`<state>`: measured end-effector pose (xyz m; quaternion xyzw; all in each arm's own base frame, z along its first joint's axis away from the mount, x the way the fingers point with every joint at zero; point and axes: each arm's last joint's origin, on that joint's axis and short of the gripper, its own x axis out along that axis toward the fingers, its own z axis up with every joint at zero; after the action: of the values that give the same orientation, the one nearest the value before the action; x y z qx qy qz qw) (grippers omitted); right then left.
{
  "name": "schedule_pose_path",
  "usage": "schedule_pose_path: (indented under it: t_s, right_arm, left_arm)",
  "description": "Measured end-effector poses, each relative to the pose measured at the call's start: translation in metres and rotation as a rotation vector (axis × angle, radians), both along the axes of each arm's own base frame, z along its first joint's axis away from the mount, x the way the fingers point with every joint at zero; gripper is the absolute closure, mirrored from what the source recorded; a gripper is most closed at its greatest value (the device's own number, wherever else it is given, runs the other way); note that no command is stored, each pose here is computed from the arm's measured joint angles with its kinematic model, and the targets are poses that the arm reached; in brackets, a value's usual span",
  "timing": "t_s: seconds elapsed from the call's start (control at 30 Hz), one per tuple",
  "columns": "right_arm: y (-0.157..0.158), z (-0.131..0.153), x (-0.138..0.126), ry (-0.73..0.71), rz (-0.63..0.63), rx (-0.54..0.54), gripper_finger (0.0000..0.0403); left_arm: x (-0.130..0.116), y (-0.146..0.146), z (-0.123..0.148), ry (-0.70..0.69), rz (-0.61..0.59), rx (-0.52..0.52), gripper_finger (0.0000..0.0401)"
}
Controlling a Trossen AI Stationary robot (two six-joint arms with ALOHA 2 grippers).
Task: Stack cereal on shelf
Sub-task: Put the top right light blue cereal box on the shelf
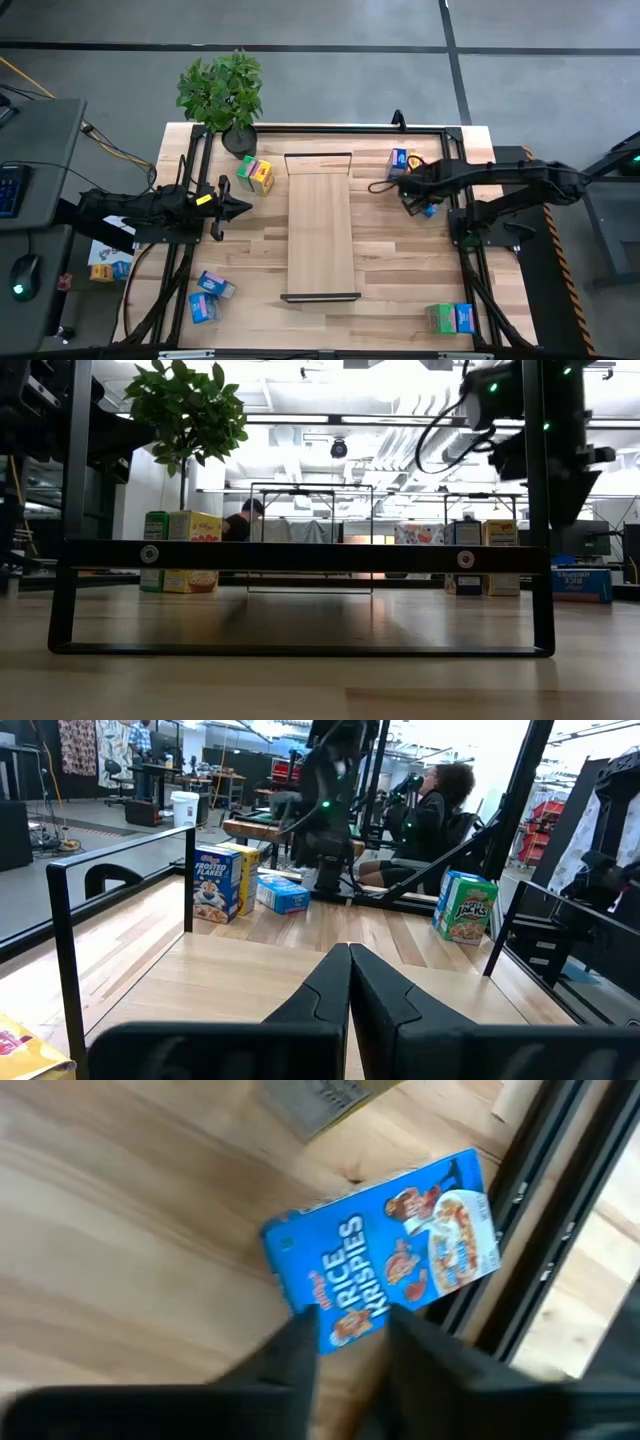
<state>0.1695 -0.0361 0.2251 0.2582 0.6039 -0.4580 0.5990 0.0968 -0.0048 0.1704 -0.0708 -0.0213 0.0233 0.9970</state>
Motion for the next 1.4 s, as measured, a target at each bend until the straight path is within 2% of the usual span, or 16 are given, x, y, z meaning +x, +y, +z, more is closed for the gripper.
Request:
schedule_pose_path:
  t_s: [0.07, 0.1, 0.2, 0.3, 0.4, 0.83, 1.1, 1.4]
  right_arm:
    - [-0.004, -0.005, 0.003, 0.038, 0.016, 0.011, 0.0374]
    - [-0.004, -0.008, 0.005, 0.057, 0.036, 0.019, 0.0387]
    - [-0.005, -0.018, 0.012, 0.12, 0.051, 0.023, 0.0382]
    - [-0.005, -0.027, 0.018, 0.178, 0.069, 0.016, 0.0398]
    - [-0.006, -0.034, 0.023, 0.222, 0.091, -0.019, 0.0397]
    - [-0.007, -0.065, 0.037, 0.367, 0.13, 0.039, 0.0402]
    - [0.0, -0.069, 0.045, 0.275, 0.158, 0.112, 0.0403]
    - [0.045, -0.055, 0.051, 0.087, 0.284, 0.241, 0.0403]
  left_arm:
    - [0.0, 0.0, 0.0, 0.0, 0.0, 0.0, 0.0401]
    - [0.0, 0.0, 0.0, 0.001, 0.0, 0.0, 0.0401]
    - [0.0, 0.0, 0.0, 0.001, 0.0, 0.0, 0.0401]
    - [0.0, 0.0, 0.0, 0.0, 0.0, 0.0, 0.0401]
    - [0.0, 0.0, 0.0, 0.0, 0.0, 0.0, 0.0401]
    - [0.0, 0.0, 0.0, 0.0, 0.0, 0.0, 0.0401]
    - [0.0, 0.0, 0.0, 0.001, 0.0, 0.0, 0.0401]
    - [0.0, 0.0, 0.0, 0.001, 0.0, 0.0, 0.0401]
